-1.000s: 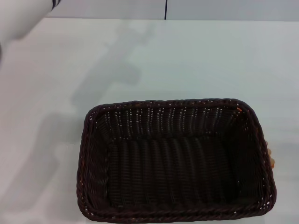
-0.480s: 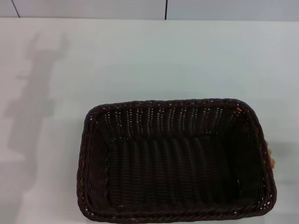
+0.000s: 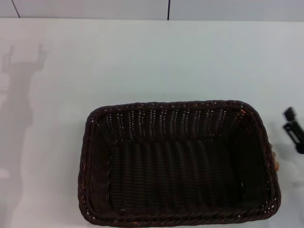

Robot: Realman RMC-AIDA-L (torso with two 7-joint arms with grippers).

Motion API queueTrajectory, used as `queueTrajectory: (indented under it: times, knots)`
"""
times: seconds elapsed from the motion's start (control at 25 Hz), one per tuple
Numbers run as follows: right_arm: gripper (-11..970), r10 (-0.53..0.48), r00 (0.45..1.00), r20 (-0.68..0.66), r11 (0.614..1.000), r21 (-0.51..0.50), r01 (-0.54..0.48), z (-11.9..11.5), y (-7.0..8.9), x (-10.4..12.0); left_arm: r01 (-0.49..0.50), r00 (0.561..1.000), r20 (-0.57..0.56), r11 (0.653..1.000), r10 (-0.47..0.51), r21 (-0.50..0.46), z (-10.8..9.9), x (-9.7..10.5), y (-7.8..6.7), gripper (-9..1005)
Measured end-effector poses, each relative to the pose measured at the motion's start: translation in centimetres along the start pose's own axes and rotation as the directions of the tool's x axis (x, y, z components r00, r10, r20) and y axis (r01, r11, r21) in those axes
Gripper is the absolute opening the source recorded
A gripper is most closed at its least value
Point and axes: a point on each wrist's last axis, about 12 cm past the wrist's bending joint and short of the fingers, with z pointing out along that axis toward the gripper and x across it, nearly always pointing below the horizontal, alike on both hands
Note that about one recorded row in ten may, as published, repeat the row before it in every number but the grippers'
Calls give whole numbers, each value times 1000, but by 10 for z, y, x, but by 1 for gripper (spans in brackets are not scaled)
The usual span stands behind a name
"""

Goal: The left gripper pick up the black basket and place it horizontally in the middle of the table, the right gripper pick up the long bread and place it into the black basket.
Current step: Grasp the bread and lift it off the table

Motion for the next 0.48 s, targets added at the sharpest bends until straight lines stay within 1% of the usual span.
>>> queueTrajectory:
  times: [0.08,0.12,0.16,0.32,0.48]
  knots:
    - [844,-2,999,-49,999,-46,0,9,5,5,-5,1000,-1,1000,5,8,2,1,-2,808]
    - [844,-9,996,-83,995,-96,1,17,11,8,-10,1000,0,1000,10,14,3,0,-3,808]
    - [844,-9,996,-83,995,-96,1,17,11,8,-10,1000,0,1000,10,14,3,0,-3,808]
    - [844,-13,990,-139,987,-160,-9,29,23,13,-32,999,-6,999,32,34,10,2,-9,808]
    - [843,-16,985,-171,987,-159,-12,31,24,17,-36,999,-7,999,36,39,12,2,-10,808]
